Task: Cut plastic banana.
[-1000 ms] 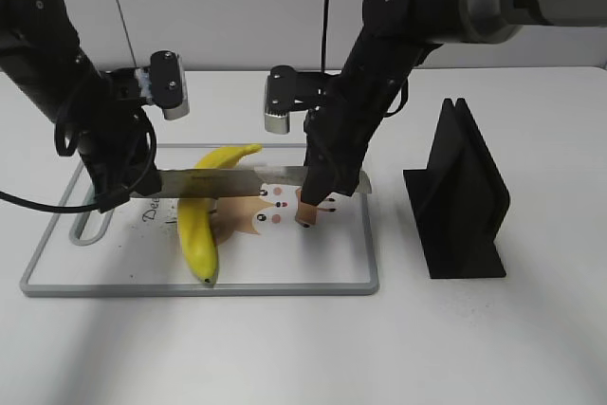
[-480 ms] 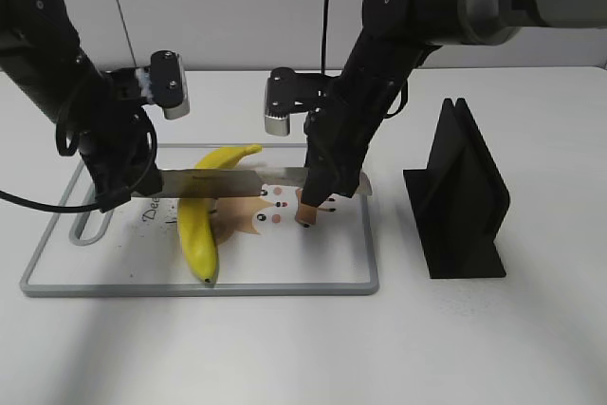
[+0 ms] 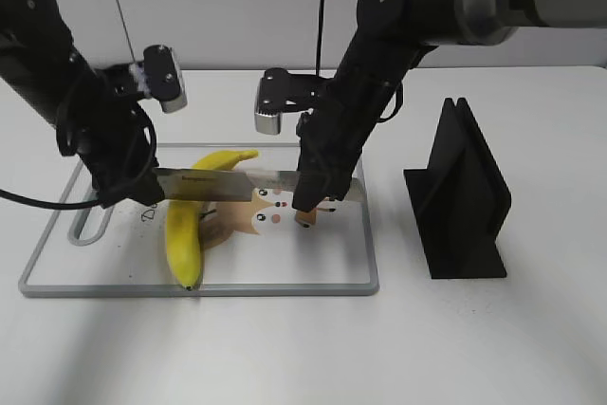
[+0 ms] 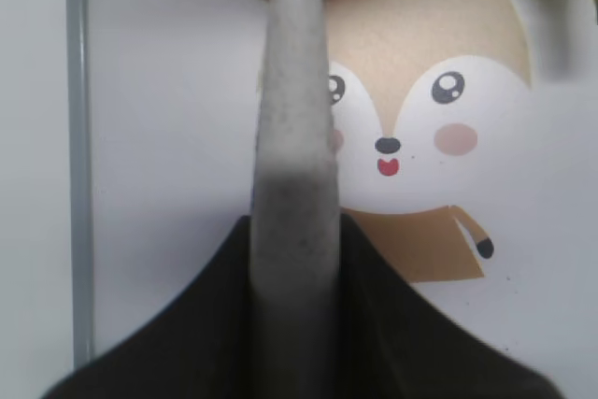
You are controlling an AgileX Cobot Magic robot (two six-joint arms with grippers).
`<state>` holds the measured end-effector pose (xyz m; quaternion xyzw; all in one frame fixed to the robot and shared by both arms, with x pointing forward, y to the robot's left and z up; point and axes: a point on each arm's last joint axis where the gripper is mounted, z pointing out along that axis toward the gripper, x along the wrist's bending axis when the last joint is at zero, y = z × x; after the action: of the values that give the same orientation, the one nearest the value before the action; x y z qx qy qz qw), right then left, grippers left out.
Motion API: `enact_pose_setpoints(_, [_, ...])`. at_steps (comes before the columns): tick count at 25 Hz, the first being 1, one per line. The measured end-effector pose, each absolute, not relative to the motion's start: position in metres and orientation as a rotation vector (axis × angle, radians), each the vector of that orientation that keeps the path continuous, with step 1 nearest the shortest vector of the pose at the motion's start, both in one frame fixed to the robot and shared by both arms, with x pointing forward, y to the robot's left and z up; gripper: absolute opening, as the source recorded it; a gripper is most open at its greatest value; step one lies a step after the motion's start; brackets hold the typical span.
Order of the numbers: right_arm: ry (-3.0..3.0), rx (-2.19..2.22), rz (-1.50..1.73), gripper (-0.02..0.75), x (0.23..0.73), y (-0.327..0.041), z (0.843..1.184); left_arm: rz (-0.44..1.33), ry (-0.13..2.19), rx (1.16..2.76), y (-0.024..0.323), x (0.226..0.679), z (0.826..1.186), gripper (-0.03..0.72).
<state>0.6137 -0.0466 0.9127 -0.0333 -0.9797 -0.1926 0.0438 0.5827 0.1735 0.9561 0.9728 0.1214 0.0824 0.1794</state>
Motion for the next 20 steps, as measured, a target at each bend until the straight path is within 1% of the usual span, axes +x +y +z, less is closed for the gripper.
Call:
enact_pose_setpoints(1, [-2.999, -0.099, -0.592, 0.184, 0.613, -0.047, 0.916, 0.262, 0.338, 2.737, 0.174, 0.581, 0.965, 0.562])
enact_pose_setpoints(3, [-3.015, -0.088, -0.598, 0.184, 0.612, -0.048, 0.924, 0.316, 0.327, 2.711, 0.175, 0.577, 0.984, 0.580])
enact_pose_setpoints(9, [-3.048, -0.071, -0.614, 0.182, 0.609, -0.050, 0.951, 0.443, 0.349, 2.628, 0.180, 0.559, 1.035, 0.586])
enact_pose_setpoints(16, [-3.084, -0.194, -0.638, 0.182, 0.604, -0.056, 0.986, 0.587, 0.660, 2.522, 0.196, 0.538, 1.082, 0.585])
enact_pose_setpoints(20, [-3.074, -0.385, -0.678, 0.182, 0.599, -0.059, 1.011, 0.633, 0.891, 2.420, 0.206, 0.525, 1.103, 0.584])
